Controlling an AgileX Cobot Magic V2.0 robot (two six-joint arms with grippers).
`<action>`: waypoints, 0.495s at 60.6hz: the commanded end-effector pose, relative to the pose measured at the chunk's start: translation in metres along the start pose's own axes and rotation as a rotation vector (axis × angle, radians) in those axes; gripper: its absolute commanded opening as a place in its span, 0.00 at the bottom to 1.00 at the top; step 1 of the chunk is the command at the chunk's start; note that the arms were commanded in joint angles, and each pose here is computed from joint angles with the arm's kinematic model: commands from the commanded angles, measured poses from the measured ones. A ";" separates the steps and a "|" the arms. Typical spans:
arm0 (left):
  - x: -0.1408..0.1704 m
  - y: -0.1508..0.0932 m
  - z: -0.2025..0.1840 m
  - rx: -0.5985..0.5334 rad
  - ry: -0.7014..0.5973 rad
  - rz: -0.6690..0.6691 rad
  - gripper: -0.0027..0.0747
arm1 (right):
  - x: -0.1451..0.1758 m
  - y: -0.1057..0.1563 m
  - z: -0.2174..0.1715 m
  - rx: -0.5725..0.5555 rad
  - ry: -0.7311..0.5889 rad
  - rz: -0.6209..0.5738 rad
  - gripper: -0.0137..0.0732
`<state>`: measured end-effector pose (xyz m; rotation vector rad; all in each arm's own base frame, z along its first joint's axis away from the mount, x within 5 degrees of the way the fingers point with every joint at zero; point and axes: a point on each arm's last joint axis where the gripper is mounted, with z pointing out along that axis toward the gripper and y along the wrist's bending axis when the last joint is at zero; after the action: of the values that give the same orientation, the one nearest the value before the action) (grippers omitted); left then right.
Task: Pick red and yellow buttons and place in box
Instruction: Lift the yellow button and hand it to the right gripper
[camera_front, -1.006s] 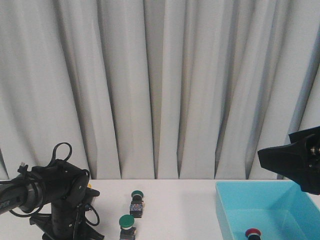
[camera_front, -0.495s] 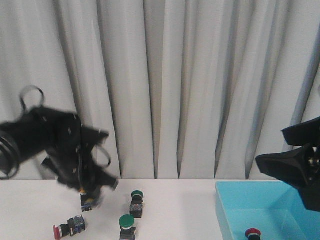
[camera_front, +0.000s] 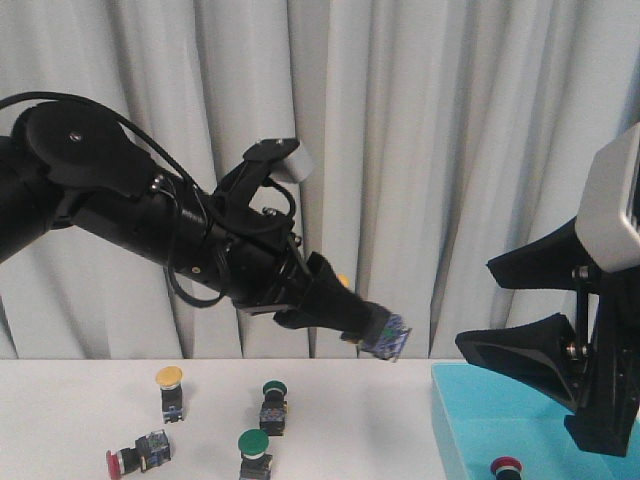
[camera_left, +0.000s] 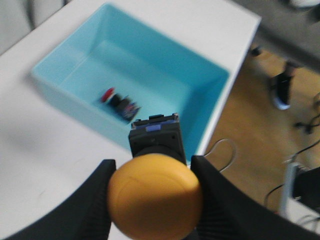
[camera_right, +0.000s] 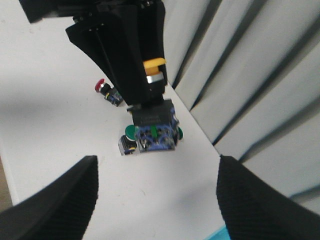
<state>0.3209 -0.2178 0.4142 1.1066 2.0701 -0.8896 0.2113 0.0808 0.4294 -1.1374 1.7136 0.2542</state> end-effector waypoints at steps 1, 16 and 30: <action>-0.022 -0.029 -0.026 0.092 -0.172 0.005 0.03 | -0.014 -0.002 -0.008 0.040 -0.090 -0.020 0.73; -0.034 -0.045 -0.032 0.300 -0.301 -0.101 0.03 | -0.013 -0.003 -0.006 0.033 -0.083 -0.049 0.73; -0.036 -0.047 -0.034 0.342 -0.306 -0.197 0.04 | -0.012 -0.005 -0.002 0.035 -0.081 -0.063 0.73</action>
<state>0.3075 -0.2321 0.4392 0.9303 1.9547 -1.3703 0.2157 0.0828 0.4271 -1.1878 1.6750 0.2410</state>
